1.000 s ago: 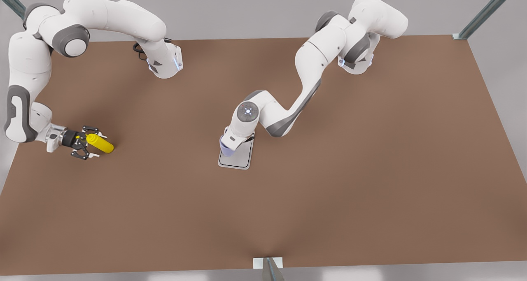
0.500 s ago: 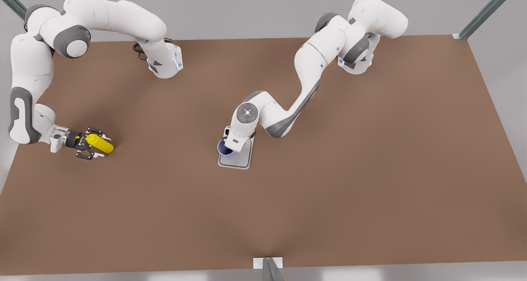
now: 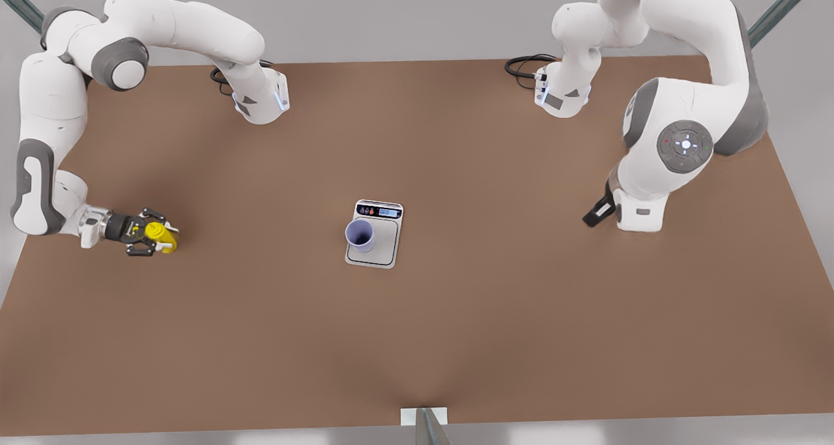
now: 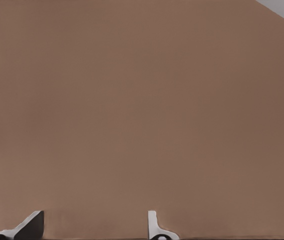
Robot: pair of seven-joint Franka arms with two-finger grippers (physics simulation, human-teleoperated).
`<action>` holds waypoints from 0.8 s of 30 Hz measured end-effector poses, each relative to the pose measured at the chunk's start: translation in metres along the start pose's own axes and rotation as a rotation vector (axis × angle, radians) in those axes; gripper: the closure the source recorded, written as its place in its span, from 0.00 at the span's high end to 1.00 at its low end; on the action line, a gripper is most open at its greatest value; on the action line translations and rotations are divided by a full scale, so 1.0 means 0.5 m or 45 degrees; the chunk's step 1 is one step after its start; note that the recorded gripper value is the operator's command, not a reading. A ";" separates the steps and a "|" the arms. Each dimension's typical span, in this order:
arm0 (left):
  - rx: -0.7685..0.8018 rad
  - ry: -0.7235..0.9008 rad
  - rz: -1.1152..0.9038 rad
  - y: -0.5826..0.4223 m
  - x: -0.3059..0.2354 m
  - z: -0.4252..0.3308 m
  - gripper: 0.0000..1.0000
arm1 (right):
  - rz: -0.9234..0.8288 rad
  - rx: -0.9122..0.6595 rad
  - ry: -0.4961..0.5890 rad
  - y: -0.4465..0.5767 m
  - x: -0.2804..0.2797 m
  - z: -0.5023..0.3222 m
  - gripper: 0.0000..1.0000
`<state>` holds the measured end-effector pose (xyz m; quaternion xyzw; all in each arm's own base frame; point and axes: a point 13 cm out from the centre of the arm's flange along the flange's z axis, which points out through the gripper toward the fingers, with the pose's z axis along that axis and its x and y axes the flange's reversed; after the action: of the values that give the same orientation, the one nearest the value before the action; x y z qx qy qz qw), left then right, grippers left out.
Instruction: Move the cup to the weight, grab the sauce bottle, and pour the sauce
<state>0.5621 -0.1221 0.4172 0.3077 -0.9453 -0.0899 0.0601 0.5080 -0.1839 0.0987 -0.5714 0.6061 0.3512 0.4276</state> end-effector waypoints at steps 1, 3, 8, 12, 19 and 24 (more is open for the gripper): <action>-0.011 0.016 0.055 0.012 0.009 0.013 1.00 | -0.003 -0.001 0.001 -0.003 -0.003 -0.001 0.40; -0.022 0.043 0.167 0.008 0.018 0.032 1.00 | -0.028 -0.003 0.011 -0.017 -0.025 -0.006 0.42; -0.022 0.100 0.388 -0.009 0.018 0.070 1.00 | -0.223 -0.143 0.075 -0.128 -0.204 0.089 0.43; 0.014 0.144 0.478 0.008 -0.005 0.083 1.00 | -0.396 -0.320 0.160 -0.196 -0.383 0.287 0.43; 0.058 0.187 0.628 0.011 -0.014 0.098 1.00 | -0.663 -0.596 0.616 -0.165 -0.573 0.605 0.43; 0.068 0.189 0.718 0.010 -0.011 0.097 1.00 | -0.804 -0.646 1.029 -0.165 -0.621 0.701 0.43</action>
<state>0.5557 -0.1085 0.3704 0.0400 -0.9886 -0.0219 0.1435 0.6253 0.2500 0.2535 -0.8984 0.4181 0.0945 0.0953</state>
